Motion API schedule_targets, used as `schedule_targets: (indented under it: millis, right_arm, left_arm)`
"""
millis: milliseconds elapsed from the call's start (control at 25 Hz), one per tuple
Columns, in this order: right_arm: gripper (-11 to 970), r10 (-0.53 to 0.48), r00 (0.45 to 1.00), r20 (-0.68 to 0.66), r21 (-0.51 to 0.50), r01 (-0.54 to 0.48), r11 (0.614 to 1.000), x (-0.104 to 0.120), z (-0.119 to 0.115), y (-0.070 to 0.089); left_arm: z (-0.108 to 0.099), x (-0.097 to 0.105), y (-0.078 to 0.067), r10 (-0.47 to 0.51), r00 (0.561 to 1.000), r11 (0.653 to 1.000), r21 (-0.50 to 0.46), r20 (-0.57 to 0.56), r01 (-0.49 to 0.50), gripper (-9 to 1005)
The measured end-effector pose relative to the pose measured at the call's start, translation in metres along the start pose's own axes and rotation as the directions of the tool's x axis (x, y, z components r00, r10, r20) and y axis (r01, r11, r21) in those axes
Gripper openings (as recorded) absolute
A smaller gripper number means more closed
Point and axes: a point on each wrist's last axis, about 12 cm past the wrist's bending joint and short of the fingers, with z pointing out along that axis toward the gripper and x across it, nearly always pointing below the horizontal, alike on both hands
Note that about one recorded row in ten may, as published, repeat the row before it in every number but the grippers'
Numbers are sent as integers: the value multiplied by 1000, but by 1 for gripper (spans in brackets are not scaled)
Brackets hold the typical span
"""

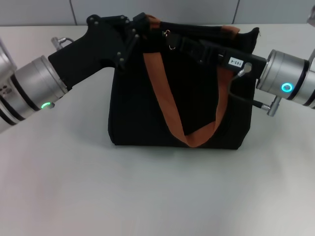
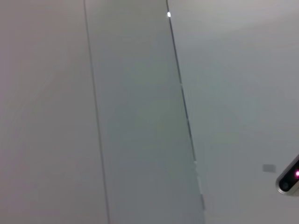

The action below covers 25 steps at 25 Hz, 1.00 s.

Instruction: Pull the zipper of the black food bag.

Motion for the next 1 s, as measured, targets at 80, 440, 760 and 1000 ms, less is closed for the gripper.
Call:
schedule_targets:
  millis: [80,440,760,1000]
  right_arm:
    - [-2,13,1000,-14,12,-13,1000,-1,3,-1]
    - [-1,52,997,-63,40,-50,998,2,10,-4]
    - [-1,87,993,-76,68,-82,994,0,0,-8]
    - [-1,101,993,-66,82,-95,992,2,-6,-10]
  left_arm:
    - [-2,3,-2,13,1000,1000,-12,0,-13,52]
    - [-5,5,-4,26,1000,999,-29,-1,-26,53]
    - [-5,5,-3,27,1000,999,-35,-1,-27,54]
    - [-5,6,-2,28,1000,999,-40,-7,-28,54]
